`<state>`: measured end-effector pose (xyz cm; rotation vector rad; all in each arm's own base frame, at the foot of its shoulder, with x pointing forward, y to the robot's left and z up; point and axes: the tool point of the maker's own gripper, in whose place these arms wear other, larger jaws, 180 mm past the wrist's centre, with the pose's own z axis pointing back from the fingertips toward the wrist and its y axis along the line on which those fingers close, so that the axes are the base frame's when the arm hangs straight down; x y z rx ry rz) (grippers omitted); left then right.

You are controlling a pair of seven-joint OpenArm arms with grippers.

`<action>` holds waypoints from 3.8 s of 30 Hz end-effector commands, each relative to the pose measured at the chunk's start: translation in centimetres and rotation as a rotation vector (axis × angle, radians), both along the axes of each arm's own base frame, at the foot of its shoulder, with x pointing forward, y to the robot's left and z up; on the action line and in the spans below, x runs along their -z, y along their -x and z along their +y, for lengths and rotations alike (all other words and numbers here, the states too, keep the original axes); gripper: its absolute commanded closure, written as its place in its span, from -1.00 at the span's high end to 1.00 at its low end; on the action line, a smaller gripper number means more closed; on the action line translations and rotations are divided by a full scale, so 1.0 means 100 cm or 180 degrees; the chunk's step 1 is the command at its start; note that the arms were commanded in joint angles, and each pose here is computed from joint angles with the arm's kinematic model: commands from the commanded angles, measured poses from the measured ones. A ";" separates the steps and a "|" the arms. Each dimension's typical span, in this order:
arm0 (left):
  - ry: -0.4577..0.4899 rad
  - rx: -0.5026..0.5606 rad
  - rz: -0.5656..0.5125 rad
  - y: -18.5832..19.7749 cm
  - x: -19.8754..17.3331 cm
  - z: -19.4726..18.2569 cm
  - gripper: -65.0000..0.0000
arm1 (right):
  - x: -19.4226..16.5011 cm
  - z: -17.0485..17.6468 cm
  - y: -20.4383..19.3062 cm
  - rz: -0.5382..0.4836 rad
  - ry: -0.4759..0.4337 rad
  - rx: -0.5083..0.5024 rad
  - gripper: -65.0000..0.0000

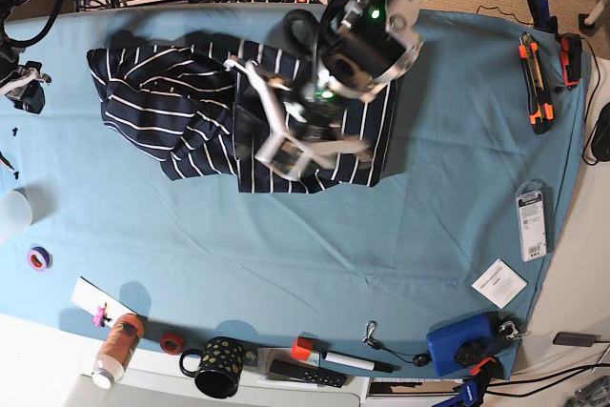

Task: Layout the t-shirt on the table in an organized manner, then fold the t-shirt properly
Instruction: 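Lift the shirt end with the left gripper and fold it toward the collar, then release the folded shirt with the left gripper and raise it, then grasp the shirt's collar end with the right gripper and fold it over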

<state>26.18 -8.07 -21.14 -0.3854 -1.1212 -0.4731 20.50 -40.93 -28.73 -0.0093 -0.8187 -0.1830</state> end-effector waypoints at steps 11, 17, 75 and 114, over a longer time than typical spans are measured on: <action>-0.0299 -0.0080 0.0388 0.029 0.056 0.020 -0.16 | -0.018 -0.005 -0.007 -0.0150 0.0108 -0.0042 -0.51; -0.0396 0.0031 0.0598 0.030 0.099 0.007 -0.20 | -0.017 -0.005 -0.007 -0.0133 0.0107 -0.0044 -0.51; -0.0755 -0.1172 0.0458 -0.014 0.078 0.126 -0.20 | -0.032 0.054 -0.030 -0.0816 -0.1068 -0.0629 -0.02; -0.0526 -0.1080 0.0435 -0.015 0.074 0.115 -0.20 | 0.111 0.171 -0.032 0.0864 -0.1059 -0.1178 -0.02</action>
